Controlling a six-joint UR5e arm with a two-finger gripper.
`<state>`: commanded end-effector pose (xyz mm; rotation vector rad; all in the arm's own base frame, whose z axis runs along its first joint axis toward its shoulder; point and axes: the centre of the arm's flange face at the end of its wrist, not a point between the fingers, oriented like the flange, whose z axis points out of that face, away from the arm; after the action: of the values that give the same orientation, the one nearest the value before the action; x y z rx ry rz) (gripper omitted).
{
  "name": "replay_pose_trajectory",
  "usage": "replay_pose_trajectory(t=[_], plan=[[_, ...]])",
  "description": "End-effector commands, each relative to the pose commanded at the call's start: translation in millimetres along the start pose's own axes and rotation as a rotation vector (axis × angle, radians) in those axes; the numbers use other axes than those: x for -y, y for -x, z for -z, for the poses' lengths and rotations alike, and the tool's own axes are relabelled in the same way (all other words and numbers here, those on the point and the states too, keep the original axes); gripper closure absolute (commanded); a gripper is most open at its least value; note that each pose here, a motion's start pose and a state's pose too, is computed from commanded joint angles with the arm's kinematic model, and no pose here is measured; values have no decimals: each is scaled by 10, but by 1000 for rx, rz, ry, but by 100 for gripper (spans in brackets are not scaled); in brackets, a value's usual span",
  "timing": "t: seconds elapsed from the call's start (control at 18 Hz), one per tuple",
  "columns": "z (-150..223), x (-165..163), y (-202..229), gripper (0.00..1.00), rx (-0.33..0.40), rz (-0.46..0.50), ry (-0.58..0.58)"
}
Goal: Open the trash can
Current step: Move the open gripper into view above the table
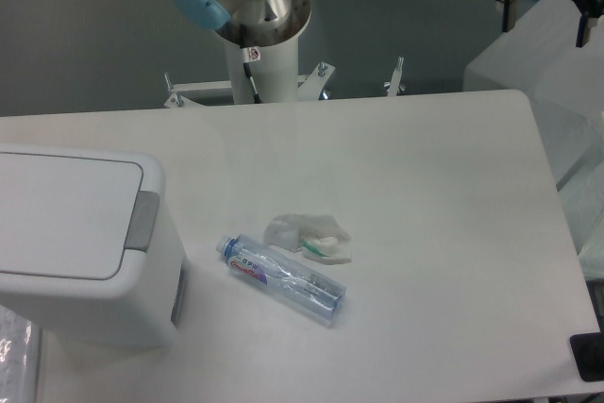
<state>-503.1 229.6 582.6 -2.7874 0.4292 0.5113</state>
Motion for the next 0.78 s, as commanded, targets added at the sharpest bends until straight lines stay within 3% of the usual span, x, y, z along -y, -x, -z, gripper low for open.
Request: replay_pose_trajectory(t=[0.17, 0.33, 0.78], plan=[[11, 11, 3, 0, 1, 0, 0], [-47, 226, -17, 0, -10, 20, -25], [-436, 1209, -7, 0, -49, 310, -88]])
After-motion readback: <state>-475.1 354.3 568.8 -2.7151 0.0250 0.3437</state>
